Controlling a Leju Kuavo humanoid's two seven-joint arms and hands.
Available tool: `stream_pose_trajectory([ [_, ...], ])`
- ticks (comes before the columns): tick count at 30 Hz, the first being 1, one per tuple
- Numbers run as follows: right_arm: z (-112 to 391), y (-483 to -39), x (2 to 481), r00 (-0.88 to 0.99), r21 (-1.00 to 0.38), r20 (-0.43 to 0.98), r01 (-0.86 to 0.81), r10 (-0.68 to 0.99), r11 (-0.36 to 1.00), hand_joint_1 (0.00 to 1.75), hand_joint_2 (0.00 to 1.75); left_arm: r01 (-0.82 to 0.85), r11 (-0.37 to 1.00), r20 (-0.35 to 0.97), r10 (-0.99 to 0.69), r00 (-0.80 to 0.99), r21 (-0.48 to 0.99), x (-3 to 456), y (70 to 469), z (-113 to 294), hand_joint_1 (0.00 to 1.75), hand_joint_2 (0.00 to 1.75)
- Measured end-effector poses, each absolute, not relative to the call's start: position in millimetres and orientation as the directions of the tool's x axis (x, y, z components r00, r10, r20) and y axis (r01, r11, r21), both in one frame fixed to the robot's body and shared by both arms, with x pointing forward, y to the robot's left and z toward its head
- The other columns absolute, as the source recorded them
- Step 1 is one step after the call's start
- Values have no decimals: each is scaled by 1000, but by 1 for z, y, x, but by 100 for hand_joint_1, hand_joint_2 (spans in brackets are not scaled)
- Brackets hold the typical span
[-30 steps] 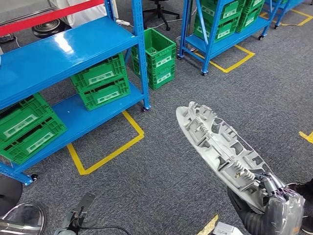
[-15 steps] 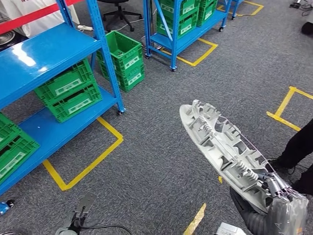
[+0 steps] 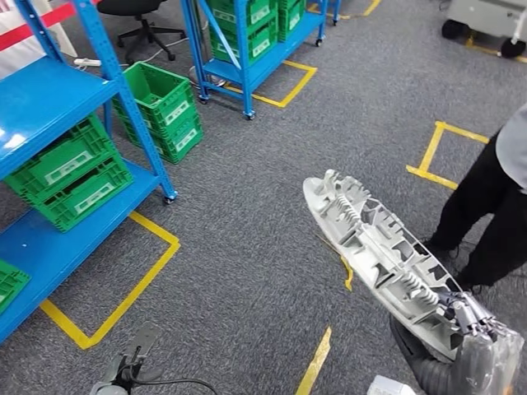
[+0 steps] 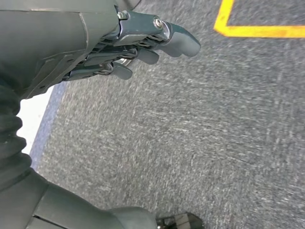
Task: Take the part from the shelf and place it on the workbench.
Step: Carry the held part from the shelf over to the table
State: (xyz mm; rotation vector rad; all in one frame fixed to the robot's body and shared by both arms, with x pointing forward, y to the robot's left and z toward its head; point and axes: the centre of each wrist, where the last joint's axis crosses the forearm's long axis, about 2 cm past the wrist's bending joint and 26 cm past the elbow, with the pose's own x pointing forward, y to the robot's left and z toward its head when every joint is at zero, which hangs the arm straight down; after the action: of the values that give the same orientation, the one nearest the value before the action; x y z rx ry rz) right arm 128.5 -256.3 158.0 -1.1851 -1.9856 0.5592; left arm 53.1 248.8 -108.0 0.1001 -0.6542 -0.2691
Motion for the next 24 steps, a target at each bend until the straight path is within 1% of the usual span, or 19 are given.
stream_pose_trajectory([
  [24,159,-258,129,-287,-680,374,561,882,471,175,175,218,962,593,-275,757,168,54,247,-108,0,175],
])
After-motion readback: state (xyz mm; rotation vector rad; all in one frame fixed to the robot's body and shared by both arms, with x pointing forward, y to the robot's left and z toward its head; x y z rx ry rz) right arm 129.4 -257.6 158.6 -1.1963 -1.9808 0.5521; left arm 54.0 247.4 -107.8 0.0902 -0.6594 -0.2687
